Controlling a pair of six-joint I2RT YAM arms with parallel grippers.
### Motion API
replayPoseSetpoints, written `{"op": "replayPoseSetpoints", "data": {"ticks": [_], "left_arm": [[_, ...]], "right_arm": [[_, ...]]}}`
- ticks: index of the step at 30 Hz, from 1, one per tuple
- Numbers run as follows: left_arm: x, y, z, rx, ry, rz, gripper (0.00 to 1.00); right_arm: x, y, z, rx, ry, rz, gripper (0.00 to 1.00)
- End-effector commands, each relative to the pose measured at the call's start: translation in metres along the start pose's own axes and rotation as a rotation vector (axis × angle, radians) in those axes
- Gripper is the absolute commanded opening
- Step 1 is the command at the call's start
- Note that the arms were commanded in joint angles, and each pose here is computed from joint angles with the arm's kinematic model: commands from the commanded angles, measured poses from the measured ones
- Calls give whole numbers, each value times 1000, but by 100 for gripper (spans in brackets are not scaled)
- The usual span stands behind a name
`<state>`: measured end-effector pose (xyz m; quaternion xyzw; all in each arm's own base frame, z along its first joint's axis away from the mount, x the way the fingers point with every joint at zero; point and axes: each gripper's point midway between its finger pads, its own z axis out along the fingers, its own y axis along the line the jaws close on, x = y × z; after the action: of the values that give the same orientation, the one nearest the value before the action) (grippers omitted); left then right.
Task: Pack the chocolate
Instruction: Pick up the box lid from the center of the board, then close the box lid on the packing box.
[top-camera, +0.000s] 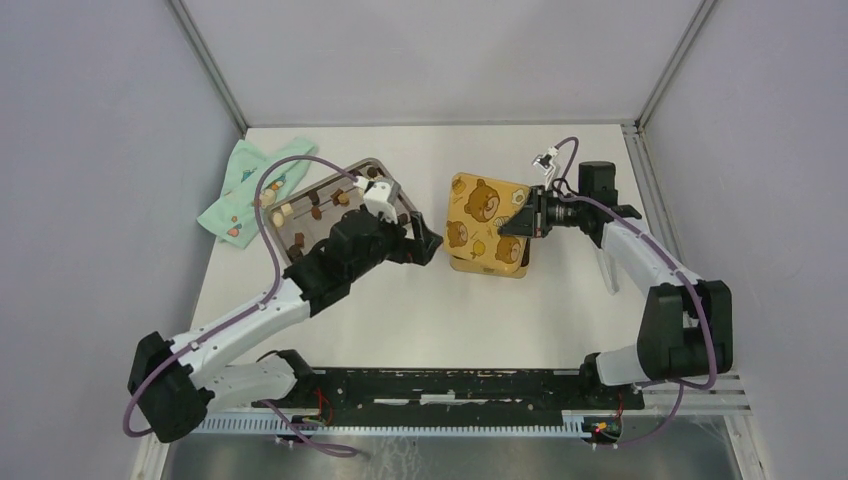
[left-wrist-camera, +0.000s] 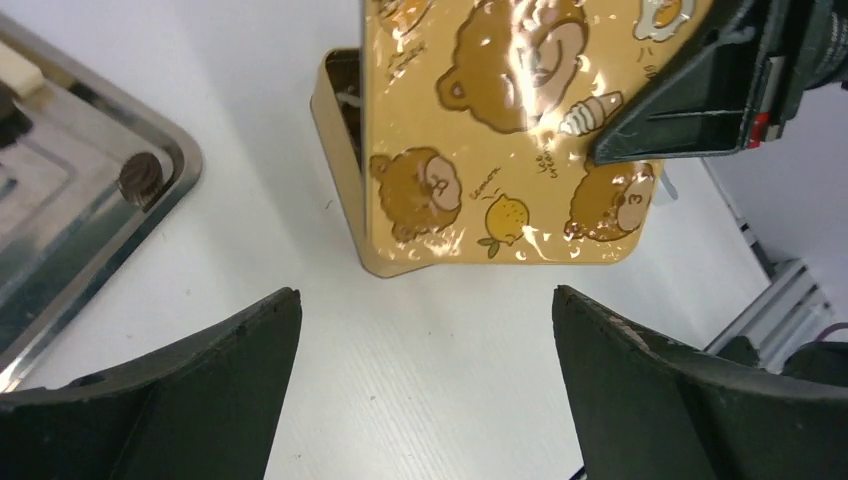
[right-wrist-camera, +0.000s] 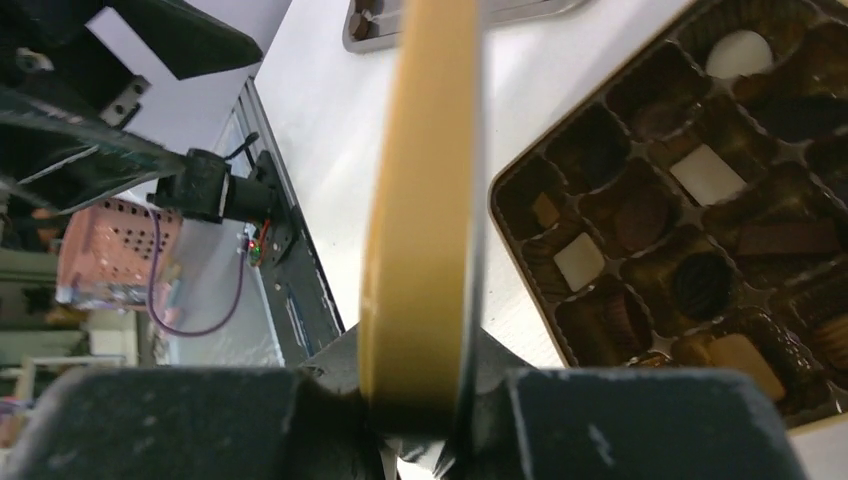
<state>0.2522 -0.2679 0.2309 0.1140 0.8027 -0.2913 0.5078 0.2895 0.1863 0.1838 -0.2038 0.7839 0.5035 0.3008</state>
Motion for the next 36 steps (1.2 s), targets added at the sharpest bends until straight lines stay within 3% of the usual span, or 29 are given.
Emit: {"op": "replayPoseSetpoints", "data": {"ticks": [1,5,8,14,21,25,36], "left_arm": [[-12,0,18,183,-11,-248,100],[-1,3,38,242,73,-293,98],[12,10,57,227,153,-317,87],[39,39,92,138,266,-347,77],[59,48,124,132,360,-344,77],[67,47,136,150,395,-354,76],[87,36,152,224,476,-410,74]], "right_arm": [[-23,-3,-1,-25,-32,86,14],[-17,-16,6,-27,0,177,14],[-17,-23,10,-43,15,229,14],[-12,-40,14,-32,33,297,13],[-6,-64,11,4,51,348,18],[-6,-77,9,34,62,348,26],[-7,-111,-9,160,66,332,38]]}}
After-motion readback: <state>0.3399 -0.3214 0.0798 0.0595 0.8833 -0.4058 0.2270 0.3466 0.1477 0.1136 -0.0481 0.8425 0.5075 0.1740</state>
